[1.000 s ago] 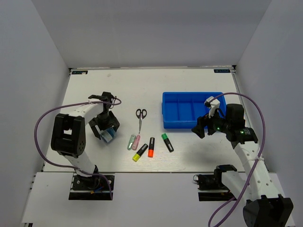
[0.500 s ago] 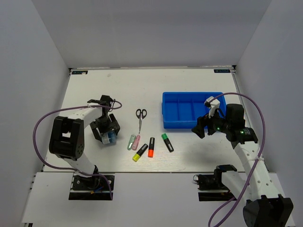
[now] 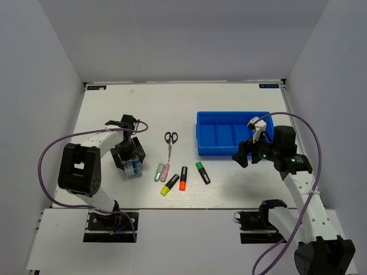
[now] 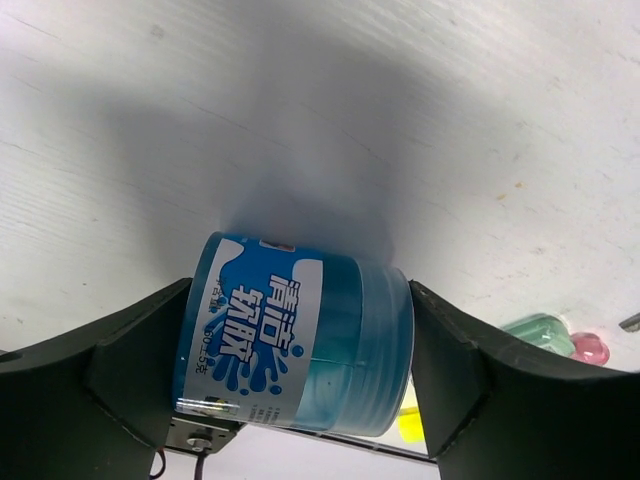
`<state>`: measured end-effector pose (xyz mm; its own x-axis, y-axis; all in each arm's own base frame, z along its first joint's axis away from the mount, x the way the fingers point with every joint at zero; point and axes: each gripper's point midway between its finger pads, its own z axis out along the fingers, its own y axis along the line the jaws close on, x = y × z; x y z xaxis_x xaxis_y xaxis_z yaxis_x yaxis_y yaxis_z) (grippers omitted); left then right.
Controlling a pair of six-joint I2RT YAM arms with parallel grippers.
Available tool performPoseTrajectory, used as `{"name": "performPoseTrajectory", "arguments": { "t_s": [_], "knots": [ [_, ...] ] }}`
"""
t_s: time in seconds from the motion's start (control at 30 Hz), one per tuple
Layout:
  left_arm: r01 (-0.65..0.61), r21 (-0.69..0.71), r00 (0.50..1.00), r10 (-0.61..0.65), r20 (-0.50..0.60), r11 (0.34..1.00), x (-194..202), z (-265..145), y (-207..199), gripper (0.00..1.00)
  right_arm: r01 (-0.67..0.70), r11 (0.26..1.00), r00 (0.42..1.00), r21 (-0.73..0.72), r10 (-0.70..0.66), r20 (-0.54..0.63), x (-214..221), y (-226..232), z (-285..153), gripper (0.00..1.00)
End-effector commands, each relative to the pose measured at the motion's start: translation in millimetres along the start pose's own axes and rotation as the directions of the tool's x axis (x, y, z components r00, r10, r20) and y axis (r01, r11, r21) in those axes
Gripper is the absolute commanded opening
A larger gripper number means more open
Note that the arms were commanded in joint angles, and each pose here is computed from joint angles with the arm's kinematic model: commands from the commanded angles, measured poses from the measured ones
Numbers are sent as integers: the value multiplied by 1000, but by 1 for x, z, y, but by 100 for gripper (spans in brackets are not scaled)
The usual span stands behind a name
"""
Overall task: Sort the stationery into containers
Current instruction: Pick up the stationery from the center of the board.
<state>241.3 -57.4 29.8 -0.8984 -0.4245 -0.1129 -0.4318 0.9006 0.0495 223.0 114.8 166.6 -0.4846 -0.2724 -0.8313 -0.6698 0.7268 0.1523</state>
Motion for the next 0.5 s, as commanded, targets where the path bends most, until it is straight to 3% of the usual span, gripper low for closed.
{"name": "performPoseTrajectory", "arguments": {
  "t_s": [0.0, 0.17, 0.3, 0.33, 0.4, 0.43, 0.47],
  "knots": [
    [-24, 53, 1000, 24, 19, 998, 4, -12, -7, 91, 35, 999, 998, -1, -35, 44, -17, 2, -6, 88],
    [-51, 69, 999, 51, 3, 996, 8, -15, -9, 92, 33, 999, 999, -5, -33, 41, -16, 2, -5, 88],
    [-75, 94, 997, 74, 12, 993, 8, -18, -11, 62, 34, 999, 999, -1, -34, 39, -15, 1, -5, 88],
    [-91, 106, 996, 91, 9, 990, 9, -19, -13, 47, 33, 999, 999, -1, -33, 37, -15, 2, -5, 88],
    [-96, 121, 995, 96, 5, 988, 9, -21, -16, 30, 32, 999, 999, 1, -32, 41, -16, 1, -6, 88],
    [-108, 128, 994, 108, 7, 986, 9, -23, -17, 14, 33, 999, 999, 0, -33, 38, -15, 1, -5, 88],
    [-109, 134, 994, 109, 11, 985, 7, -25, -18, 7, 30, 1000, 999, 1, -30, 38, -16, 2, -6, 88]
  ]
}}
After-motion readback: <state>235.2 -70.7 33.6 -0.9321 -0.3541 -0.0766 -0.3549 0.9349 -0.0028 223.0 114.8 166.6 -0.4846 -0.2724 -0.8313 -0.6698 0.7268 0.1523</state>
